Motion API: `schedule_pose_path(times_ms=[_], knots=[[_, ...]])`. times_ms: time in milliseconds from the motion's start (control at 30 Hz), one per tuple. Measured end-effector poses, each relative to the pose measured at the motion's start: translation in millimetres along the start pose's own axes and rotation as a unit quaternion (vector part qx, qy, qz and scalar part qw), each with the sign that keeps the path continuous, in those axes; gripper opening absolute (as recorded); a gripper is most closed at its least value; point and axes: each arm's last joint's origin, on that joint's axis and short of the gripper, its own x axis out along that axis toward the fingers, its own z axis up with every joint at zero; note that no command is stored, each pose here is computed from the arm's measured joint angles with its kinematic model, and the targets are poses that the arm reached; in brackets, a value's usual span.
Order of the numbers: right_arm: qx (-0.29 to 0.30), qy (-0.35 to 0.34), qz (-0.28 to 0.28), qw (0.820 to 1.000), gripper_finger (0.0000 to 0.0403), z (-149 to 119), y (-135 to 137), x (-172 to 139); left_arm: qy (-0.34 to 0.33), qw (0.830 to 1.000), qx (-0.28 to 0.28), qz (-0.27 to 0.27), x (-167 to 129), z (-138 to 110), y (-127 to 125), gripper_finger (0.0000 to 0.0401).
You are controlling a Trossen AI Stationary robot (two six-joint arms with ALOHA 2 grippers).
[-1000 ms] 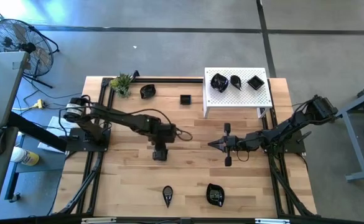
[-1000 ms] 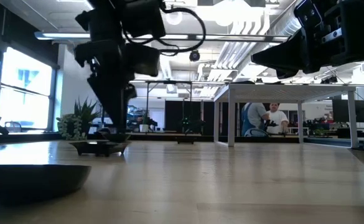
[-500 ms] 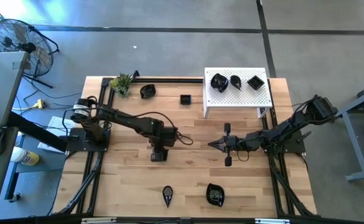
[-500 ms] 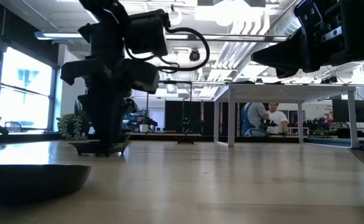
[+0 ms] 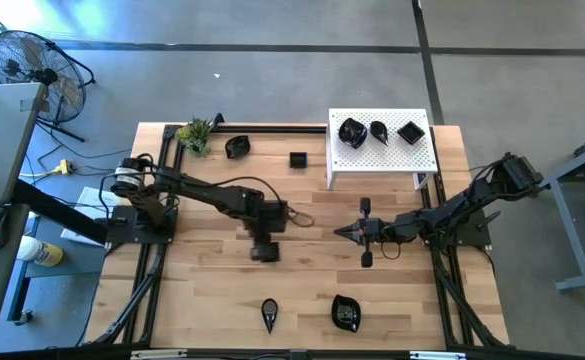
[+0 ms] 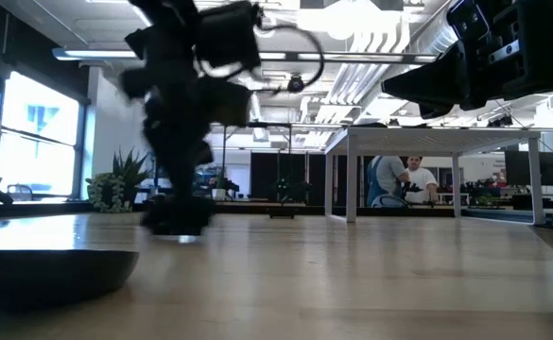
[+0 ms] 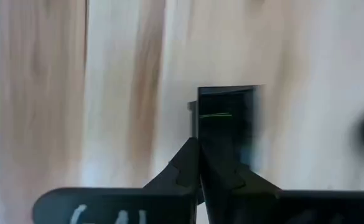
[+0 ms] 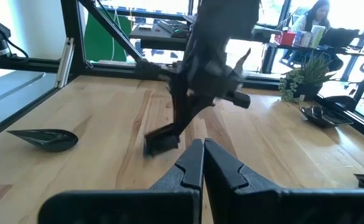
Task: Pick & Place Mini shaped plates
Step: Stack the black square plate on top of the black square plates on the shelf
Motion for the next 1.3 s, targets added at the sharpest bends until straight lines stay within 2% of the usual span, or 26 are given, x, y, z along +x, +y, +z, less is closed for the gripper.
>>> schedule_pose_path(times_ms=[67,133,267,433,533,700,867,967,1133,1233,1300], knots=[[0.0,0.0,0.0,1.0,0.0,0.0,0.0,0.0,-0.049,0.997,-0.057,-0.016,-5.0,12.2,-2.2,0.0002],[0.0,0.0,0.0,1.0,0.0,0.1,0.0,0.0,-0.104,0.987,-0.12,-0.034,-7.4,23.6,-4.4,0.0002],[0.001,-0.002,0.0,1.0,0.0,0.3,0.0,0.0,-0.193,0.961,-0.192,-0.047,-7.9,41.1,-6.1,0.0001],[0.001,-0.002,0.0,1.0,0.0,0.4,0.0,0.0,-0.258,0.932,-0.253,-0.032,13.4,56.9,15.3,0.0001],[0.001,-0.002,0.0,1.0,0.0,0.4,0.0,0.0,-0.279,0.923,-0.264,-0.024,22.3,66.5,27.9,0.0001],[0.001,-0.003,0.0,1.0,0.0,0.5,0.0,0.0,-0.26,0.925,-0.278,-0.014,41.8,74.8,43.2,0.0001],[0.0,0.0,0.0,1.0,0.0,-0.1,0.0,0.0,-0.26,0.926,-0.274,-0.027,38.7,77.4,42.1,0.0006],[0.0,0.0,0.0,1.0,0.0,-0.1,0.0,0.0,-0.24,0.933,-0.267,-0.022,41.4,73.8,42.5,0.003],[0.011,0.0,0.0,1.0,0.0,-0.1,0.0,0.0,-0.212,0.948,-0.238,-0.018,41.4,69.2,42.5,0.0092],[0.019,0.0,0.0,1.0,0.0,-0.1,0.0,0.0,-0.2,0.961,-0.191,-0.032,40.0,68.6,43.6,0.0121],[0.028,0.0,-0.003,1.0,0.0,-0.1,-0.2,0.0,-0.186,0.97,-0.154,-0.038,40.2,66.8,45.1,0.0125]])
